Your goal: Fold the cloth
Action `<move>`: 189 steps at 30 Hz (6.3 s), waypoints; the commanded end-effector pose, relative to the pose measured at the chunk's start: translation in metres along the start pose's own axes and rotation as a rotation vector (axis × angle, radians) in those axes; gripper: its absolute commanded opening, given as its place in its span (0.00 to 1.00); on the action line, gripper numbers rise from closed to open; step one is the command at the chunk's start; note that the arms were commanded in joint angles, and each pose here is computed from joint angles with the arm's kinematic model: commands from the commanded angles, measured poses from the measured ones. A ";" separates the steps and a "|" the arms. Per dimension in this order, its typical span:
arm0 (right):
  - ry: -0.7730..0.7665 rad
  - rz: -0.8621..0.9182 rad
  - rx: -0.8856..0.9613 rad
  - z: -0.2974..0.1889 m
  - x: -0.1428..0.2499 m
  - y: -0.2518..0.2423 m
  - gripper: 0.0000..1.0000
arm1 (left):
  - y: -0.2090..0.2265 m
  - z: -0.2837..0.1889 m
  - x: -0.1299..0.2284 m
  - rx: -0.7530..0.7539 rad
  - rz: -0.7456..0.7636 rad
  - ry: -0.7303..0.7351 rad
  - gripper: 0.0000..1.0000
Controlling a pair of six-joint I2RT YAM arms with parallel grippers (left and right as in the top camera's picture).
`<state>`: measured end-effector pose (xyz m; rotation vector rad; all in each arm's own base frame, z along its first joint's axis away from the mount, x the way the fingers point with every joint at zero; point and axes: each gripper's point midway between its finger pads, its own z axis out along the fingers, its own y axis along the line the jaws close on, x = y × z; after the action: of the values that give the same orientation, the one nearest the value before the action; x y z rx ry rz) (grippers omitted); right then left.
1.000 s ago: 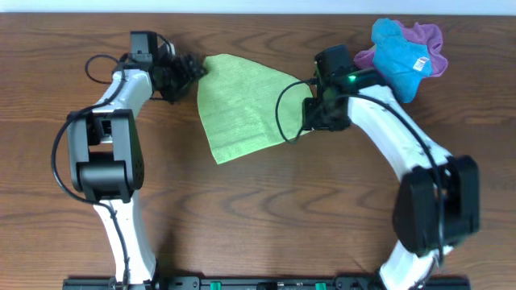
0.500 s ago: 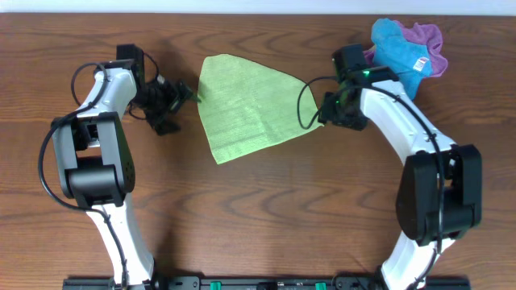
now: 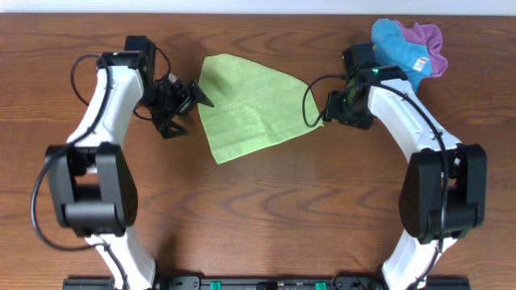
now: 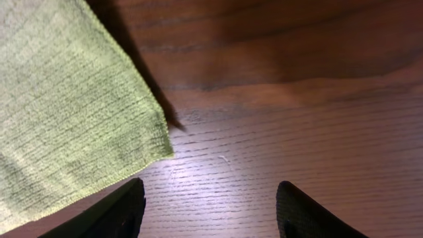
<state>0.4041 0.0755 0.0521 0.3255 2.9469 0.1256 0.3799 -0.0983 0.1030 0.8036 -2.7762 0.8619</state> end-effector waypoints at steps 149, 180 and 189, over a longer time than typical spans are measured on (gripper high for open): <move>0.157 -0.014 -0.248 0.068 0.025 0.057 0.01 | 0.072 0.090 0.057 -0.006 -0.158 -0.216 0.96; 0.249 -0.005 -0.248 0.064 0.046 0.054 0.01 | 0.042 0.107 0.026 0.159 0.027 -0.148 0.06; 0.358 -0.037 -0.240 0.042 0.079 0.061 0.01 | 0.050 0.076 0.034 0.068 0.138 -0.040 0.06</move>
<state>0.3544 0.1517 -0.0017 0.2815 3.2312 0.5977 0.3204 -0.1253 0.0162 0.8175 -2.8000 0.9664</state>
